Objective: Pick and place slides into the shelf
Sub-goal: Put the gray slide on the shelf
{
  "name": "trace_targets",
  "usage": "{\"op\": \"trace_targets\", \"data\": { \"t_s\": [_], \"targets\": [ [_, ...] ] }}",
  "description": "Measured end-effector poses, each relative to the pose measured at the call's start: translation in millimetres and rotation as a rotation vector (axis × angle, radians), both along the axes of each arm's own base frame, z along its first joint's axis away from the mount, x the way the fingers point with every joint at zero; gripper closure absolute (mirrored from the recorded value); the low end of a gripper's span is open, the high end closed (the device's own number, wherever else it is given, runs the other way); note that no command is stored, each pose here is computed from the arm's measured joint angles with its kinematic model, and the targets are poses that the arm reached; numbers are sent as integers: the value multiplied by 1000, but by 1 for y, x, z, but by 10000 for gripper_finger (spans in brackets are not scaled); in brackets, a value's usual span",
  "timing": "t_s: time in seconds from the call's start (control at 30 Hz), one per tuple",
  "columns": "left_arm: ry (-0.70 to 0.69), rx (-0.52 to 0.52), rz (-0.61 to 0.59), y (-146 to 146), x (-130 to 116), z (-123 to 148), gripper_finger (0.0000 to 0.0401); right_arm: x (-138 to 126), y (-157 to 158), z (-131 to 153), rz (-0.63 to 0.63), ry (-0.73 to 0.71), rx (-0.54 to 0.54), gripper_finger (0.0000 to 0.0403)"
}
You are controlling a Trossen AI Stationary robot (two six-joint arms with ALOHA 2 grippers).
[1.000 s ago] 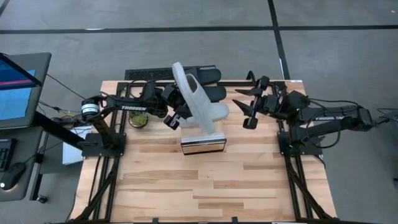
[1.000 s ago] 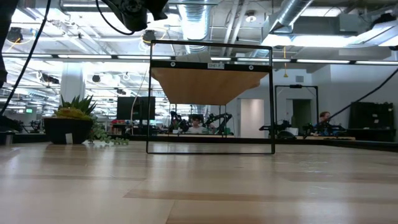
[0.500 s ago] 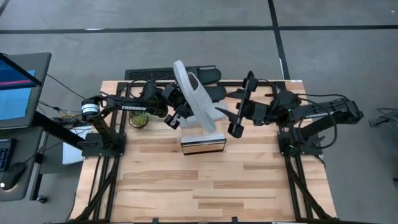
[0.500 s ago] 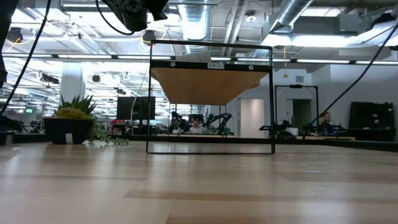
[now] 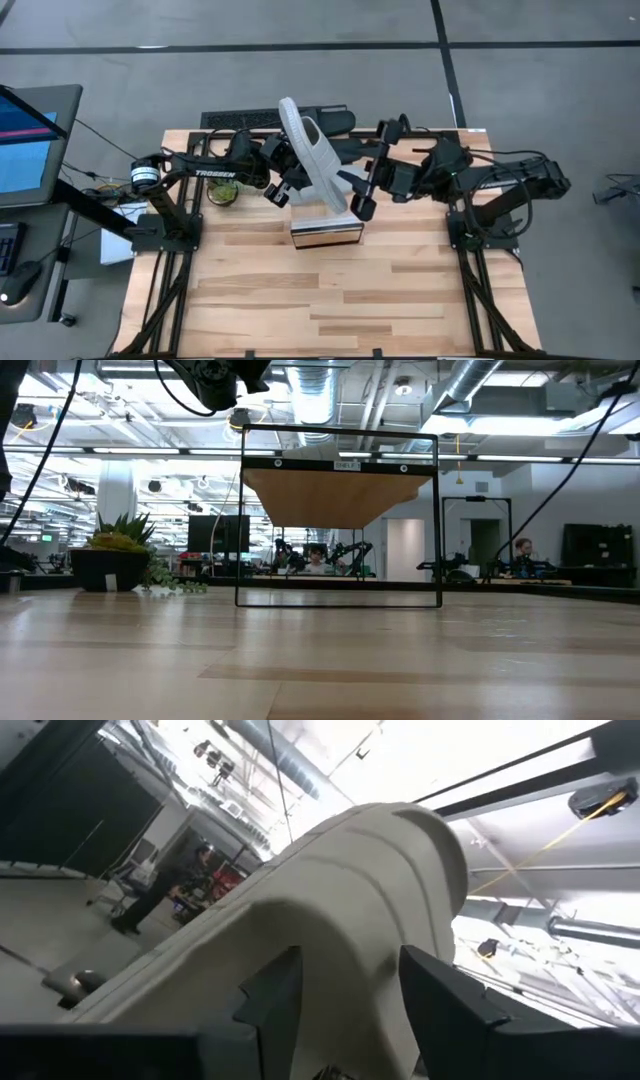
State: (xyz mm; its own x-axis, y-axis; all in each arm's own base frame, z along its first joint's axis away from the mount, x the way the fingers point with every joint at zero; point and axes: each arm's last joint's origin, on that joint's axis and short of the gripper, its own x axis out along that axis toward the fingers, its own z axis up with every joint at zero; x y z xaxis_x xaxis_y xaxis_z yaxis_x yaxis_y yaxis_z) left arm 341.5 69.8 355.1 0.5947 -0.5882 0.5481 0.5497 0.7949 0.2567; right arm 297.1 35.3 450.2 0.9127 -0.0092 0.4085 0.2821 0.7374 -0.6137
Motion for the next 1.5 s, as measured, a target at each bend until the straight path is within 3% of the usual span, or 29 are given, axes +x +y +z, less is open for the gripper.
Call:
{"op": "trace_targets", "data": {
  "t_s": [0.2, 0.37, 0.8, 0.97, 1.27, 1.5],
  "targets": [
    [-3, 8, -6, 0, -1, 0, 376, 14, 2, 6, -11, -11, -41, 276],
    [-4, 9, -7, -1, -1, 1, 376, 21, 3, 11, -18, 2, -57, 387],
    [56, -57, -48, -1, 1, 0, 331, 14, -1, 20, -68, 98, -16, 400],
    [132, -148, -122, -3, 2, 0, 317, 11, -1, 20, -70, 123, -17, 401],
    [211, -234, -132, -9, 10, 0, 239, 11, 0, 19, -60, 141, -21, 402],
    [236, -200, -150, -1, 7, 0, 190, 5, -1, 19, -68, 178, -42, 402]
  ]
}}
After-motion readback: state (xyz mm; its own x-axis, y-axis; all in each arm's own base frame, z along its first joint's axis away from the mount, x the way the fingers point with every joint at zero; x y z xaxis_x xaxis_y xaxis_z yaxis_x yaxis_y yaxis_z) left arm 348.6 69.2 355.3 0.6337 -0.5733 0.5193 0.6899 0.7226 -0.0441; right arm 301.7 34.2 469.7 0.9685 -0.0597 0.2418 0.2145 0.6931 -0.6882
